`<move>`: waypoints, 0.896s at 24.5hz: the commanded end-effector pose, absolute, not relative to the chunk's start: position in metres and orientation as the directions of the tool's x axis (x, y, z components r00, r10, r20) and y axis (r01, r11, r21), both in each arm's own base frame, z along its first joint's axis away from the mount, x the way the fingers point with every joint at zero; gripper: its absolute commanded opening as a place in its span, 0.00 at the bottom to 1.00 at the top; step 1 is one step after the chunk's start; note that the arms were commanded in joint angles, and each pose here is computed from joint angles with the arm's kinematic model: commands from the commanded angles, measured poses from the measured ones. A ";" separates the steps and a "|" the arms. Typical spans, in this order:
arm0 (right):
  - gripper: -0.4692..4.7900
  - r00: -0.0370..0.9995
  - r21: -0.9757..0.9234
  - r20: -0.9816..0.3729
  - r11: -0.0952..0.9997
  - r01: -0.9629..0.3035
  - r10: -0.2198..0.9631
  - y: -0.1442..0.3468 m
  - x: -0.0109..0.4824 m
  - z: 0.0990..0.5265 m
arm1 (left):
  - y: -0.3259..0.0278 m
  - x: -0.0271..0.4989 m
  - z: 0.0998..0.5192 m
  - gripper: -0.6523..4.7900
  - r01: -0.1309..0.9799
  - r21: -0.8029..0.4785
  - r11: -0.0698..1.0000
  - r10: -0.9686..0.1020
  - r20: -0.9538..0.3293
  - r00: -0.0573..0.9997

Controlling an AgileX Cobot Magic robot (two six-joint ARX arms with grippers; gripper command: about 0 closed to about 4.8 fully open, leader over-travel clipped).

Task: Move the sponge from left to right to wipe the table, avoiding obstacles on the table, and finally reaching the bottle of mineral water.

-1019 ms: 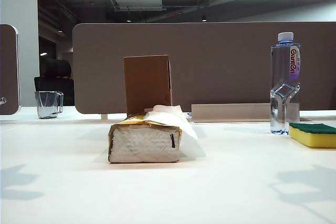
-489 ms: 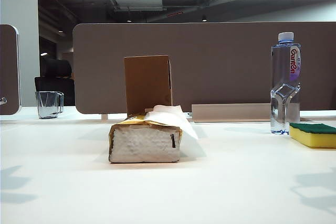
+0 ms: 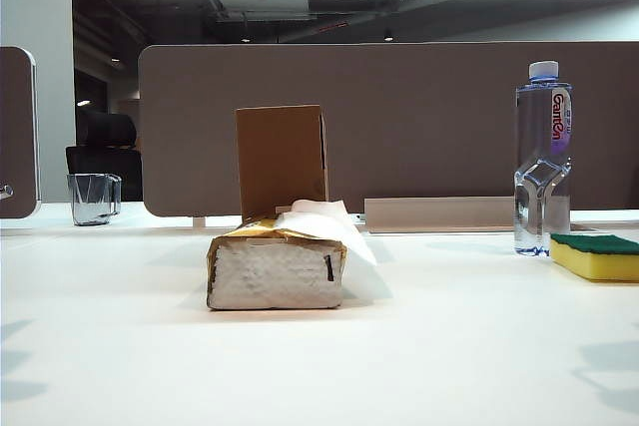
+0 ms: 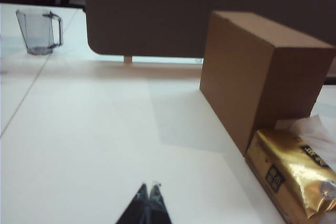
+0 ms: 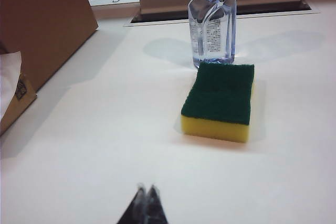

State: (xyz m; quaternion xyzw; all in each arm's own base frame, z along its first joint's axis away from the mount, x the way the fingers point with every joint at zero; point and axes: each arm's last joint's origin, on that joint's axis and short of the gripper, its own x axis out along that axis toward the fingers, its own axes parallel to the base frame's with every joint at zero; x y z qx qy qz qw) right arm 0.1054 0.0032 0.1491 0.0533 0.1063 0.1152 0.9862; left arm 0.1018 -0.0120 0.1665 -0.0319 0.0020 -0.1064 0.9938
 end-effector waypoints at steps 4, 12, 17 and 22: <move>0.08 0.964 0.100 -0.103 0.967 -0.235 0.245 0.004 0.099 0.155 | -0.012 0.098 0.163 0.11 0.211 -0.066 0.975 -0.213 -0.035 0.976; 0.08 0.959 0.109 -0.142 0.967 -0.231 0.245 0.004 0.096 0.150 | -0.012 0.097 0.157 0.11 0.206 -0.075 0.976 -0.212 -0.088 0.973; 0.08 0.959 0.110 -0.143 0.967 -0.230 0.244 0.004 0.096 0.150 | -0.012 0.097 0.156 0.11 0.205 -0.077 0.976 -0.212 -0.104 0.972; 0.08 0.960 0.115 -0.143 0.968 -0.225 0.240 0.004 0.096 0.150 | -0.012 0.097 0.155 0.11 0.203 -0.075 0.976 -0.210 -0.112 0.971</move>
